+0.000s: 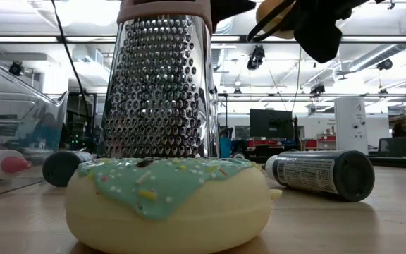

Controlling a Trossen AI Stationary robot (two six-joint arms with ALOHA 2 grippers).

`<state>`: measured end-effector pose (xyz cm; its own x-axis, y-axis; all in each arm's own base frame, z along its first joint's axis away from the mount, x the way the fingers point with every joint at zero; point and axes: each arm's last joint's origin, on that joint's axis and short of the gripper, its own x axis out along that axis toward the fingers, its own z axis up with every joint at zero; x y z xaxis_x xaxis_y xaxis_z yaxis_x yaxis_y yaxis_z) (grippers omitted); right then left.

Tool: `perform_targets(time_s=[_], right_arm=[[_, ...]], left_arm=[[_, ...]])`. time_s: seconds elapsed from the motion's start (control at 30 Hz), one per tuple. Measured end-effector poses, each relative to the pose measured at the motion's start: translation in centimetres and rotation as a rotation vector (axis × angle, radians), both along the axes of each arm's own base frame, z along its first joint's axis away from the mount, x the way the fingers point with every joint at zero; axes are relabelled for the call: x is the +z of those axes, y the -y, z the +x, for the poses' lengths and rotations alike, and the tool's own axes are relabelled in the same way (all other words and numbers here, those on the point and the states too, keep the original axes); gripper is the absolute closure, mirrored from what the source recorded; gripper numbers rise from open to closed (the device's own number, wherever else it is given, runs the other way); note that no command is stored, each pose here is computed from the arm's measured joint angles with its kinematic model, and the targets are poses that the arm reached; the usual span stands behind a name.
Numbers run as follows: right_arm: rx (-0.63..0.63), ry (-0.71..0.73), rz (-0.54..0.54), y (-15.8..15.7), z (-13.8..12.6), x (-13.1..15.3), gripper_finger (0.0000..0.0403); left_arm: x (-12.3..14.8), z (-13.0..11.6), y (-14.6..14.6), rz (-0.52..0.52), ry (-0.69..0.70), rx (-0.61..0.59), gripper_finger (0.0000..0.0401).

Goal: Pick & Place Food Item
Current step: Put the black donut into the red bin

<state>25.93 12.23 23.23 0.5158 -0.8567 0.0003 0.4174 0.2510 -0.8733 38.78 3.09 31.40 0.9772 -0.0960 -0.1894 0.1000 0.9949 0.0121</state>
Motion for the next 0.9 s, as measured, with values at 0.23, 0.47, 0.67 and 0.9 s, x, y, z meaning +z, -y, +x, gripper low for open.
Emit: perform_targets(time_s=[0.23, 0.47, 0.67, 0.9], right_arm=[[0.000, -0.001, -0.001, 0.0, 0.0, 0.0, 0.0394], [-0.003, -0.010, -0.005, 0.1, 0.0, 0.0, 0.0394], [-0.004, -0.011, -0.002, 0.1, 0.0, 0.0, 0.0394], [-0.006, -0.020, -0.006, 0.2, 0.0, 0.0, 0.0394]], left_arm=[[0.0, 0.7, -0.4, -0.007, 0.000, -0.005, 0.0224], [-0.2, 1.6, -0.5, -0.023, -0.018, -0.016, 0.0224], [-0.5, 2.5, -0.7, -0.025, -0.033, -0.016, 0.0224], [-0.9, 3.2, -0.9, -0.028, -0.066, -0.012, 0.0224]])
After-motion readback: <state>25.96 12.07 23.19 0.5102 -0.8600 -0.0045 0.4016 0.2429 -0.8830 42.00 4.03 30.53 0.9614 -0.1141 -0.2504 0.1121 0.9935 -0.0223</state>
